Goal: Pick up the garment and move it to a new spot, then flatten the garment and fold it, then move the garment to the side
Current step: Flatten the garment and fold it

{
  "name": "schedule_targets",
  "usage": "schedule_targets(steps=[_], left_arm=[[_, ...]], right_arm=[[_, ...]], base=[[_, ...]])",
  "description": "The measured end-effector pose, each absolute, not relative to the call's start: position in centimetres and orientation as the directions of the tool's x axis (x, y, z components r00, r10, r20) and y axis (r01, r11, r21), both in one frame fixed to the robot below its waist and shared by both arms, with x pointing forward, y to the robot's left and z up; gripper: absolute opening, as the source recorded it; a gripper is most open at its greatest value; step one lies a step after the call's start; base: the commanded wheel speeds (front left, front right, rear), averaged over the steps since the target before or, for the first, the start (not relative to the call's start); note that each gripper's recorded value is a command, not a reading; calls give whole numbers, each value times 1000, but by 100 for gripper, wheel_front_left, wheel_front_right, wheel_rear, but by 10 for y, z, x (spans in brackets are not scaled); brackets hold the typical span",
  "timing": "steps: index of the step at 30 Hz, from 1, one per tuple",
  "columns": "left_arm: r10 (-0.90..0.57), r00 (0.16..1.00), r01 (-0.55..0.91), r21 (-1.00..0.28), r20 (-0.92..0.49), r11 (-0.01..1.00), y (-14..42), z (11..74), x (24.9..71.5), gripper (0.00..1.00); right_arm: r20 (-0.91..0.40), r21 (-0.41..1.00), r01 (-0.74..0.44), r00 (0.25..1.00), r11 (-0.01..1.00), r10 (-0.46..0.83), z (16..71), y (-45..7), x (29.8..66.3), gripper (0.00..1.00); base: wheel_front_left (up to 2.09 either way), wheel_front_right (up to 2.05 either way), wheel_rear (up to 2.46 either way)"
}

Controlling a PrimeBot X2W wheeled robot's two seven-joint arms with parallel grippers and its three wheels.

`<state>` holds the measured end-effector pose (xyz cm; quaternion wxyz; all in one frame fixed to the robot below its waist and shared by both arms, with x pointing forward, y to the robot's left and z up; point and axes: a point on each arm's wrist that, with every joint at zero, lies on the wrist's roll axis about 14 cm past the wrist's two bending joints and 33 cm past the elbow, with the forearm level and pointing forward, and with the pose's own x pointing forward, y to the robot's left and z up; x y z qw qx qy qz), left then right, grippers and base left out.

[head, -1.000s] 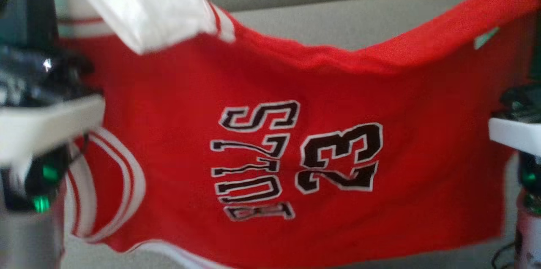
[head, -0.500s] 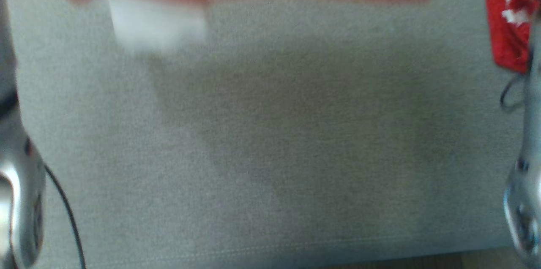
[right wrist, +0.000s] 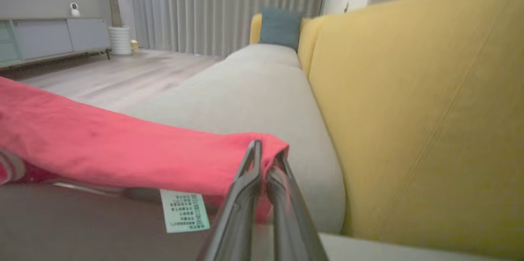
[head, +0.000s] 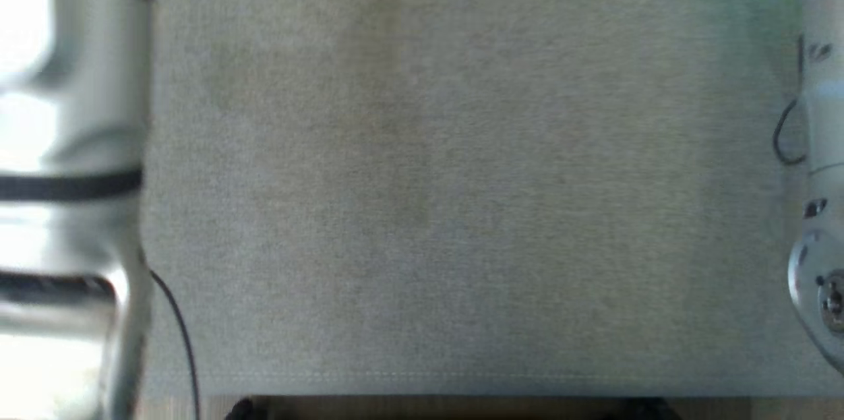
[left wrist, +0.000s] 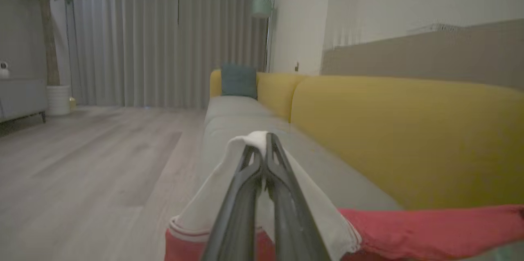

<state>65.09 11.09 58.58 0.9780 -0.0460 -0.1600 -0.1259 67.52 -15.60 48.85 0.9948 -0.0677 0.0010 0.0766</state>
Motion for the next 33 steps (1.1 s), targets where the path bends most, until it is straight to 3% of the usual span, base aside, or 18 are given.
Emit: schedule_targets(steps=[4,7,15,24,33], left_arm=[[-217,949,246,-108,230,963,121,528,633,0],[-196,953,235,-152,233,960,129,520,617,0],[-156,946,229,-247,283,941,138,532,560,0],[-118,958,202,-323,262,925,143,541,471,0],[-106,972,173,-333,211,927,139,543,386,0]], right_arm=[[-138,-74,-167,978,983,156,421,-149,663,0],[-170,-12,-145,975,989,141,402,-151,652,0],[-84,64,-119,989,991,125,433,-157,619,0],[-50,171,-53,997,984,63,452,-180,533,0],[-51,192,-30,998,981,41,465,-188,448,0]], base=[[0,0,0],[0,0,0],[0,0,0],[0,0,0],[0,0,0]])
